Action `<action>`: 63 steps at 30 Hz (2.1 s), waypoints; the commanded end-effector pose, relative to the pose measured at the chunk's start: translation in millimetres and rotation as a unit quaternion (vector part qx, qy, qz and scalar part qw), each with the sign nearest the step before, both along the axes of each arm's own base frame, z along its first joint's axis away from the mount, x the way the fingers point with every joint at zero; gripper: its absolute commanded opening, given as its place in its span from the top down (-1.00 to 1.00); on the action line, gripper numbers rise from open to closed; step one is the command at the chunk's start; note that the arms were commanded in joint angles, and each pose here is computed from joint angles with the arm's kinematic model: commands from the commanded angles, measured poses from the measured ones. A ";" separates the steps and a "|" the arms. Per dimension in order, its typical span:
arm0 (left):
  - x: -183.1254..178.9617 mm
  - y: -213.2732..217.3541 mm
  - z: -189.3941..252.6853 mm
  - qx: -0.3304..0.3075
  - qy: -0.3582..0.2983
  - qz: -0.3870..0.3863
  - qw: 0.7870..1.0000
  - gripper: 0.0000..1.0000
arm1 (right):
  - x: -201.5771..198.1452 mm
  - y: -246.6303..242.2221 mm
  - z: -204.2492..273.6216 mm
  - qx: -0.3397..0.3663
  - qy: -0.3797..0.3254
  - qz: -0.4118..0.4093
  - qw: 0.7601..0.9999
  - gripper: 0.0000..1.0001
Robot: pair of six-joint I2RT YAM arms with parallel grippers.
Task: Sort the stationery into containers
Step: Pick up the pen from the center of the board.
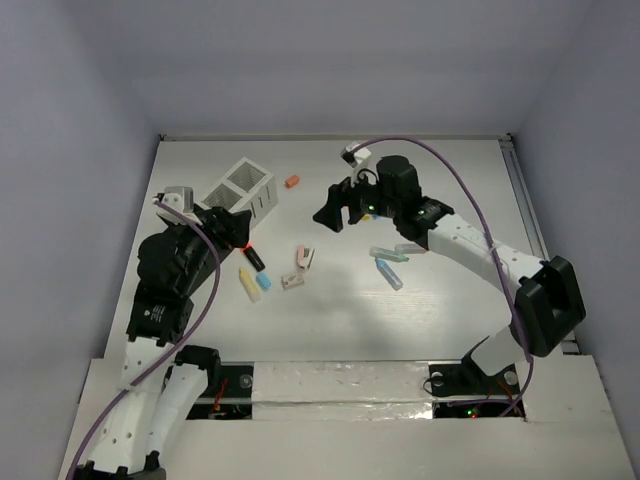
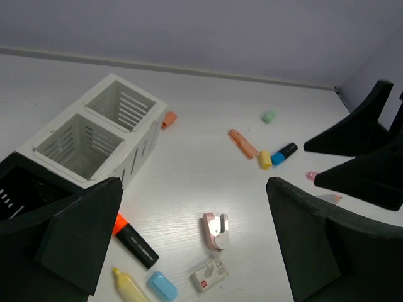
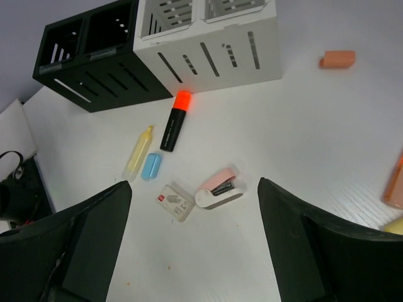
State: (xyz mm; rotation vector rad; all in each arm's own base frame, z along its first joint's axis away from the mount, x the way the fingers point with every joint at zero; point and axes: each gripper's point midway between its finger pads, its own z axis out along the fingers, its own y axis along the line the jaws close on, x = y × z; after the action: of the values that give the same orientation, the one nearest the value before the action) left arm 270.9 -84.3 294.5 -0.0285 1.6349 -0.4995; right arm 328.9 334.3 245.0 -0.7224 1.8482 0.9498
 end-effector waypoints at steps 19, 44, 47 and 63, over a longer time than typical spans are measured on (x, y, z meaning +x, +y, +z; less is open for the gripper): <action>-30.6 67.1 51.6 -0.018 -0.072 0.182 0.981 0.82 | 8.3 146.3 -64.7 -0.081 0.008 0.029 0.996 0.62; -33.8 54.2 51.9 -0.018 -0.076 0.149 0.986 -0.28 | 25.9 208.5 -171.9 -0.167 -0.024 -0.005 0.986 -0.36; -33.3 53.3 51.3 -0.016 -0.076 0.147 0.986 -0.28 | 30.4 209.7 -182.9 -0.173 -0.024 -0.014 0.985 -0.36; -32.8 50.4 50.3 -0.016 -0.075 0.139 0.987 -0.28 | 34.5 213.9 -203.8 -0.173 -0.037 -0.044 0.983 0.41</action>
State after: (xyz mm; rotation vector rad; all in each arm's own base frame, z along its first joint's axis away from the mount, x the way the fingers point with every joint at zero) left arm 240.0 -31.5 323.6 -0.2526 1.5061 -0.2835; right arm 365.8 543.4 37.0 -0.8916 2.0196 0.5396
